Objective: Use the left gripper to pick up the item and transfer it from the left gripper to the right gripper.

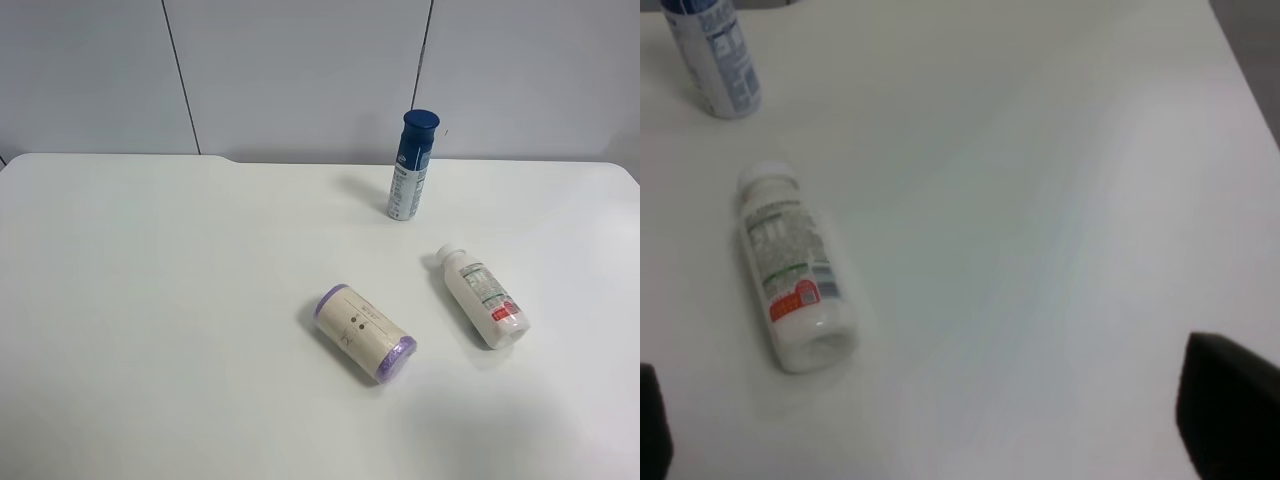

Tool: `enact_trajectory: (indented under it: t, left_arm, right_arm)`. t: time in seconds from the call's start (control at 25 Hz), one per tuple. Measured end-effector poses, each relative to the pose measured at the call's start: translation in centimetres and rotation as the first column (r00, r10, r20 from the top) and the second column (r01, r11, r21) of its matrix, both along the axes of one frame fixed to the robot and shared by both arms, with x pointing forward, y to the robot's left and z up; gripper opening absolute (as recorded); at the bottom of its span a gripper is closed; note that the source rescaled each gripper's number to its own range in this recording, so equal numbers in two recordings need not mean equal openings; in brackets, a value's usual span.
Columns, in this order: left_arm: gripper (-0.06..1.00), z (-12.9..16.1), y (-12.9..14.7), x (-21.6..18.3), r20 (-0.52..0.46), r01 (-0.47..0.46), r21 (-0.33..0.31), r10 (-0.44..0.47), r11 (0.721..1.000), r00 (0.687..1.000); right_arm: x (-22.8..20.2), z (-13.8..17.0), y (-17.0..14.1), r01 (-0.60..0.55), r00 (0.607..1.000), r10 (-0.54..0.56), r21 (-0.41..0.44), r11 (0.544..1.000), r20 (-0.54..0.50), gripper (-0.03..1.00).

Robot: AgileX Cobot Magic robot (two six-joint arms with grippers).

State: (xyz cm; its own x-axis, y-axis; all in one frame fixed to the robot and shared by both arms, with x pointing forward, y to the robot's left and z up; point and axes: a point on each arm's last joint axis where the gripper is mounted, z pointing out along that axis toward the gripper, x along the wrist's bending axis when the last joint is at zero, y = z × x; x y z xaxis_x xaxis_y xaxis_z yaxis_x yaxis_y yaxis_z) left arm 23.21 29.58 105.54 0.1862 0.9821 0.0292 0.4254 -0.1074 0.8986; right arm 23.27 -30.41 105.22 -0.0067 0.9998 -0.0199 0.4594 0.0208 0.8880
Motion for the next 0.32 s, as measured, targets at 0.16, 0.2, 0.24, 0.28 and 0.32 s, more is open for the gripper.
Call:
enact_trajectory:
  t: [0.16,0.2,0.24,0.28,0.32]
  left_arm:
    - [1.0,0.0,-0.04,0.03,0.0,-0.057,0.0,0.057,0.998,0.998]
    - [1.0,0.0,-0.05,0.03,0.0,-0.078,0.0,0.078,0.997,0.997]
    - [1.0,0.0,-0.06,0.04,0.0,-0.097,0.0,0.097,0.995,0.995]
    - [1.0,0.0,-0.07,0.05,0.0,-0.109,0.0,0.109,0.994,0.994]
    - [1.0,0.0,-0.08,0.05,0.0,-0.12,0.0,0.12,0.993,0.993]
  right_arm:
    - [0.0,0.0,0.0,0.0,1.0,0.0,0.0,1.0,0.0,1.0]
    - [0.0,0.0,0.0,0.0,1.0,0.0,0.0,1.0,0.0,1.0]
    - [0.0,0.0,0.0,0.0,1.0,0.0,0.0,1.0,0.0,1.0]
    - [0.0,0.0,0.0,0.0,1.0,0.0,0.0,1.0,0.0,1.0]
    - [0.0,0.0,0.0,0.0,1.0,0.0,0.0,1.0,0.0,1.0]
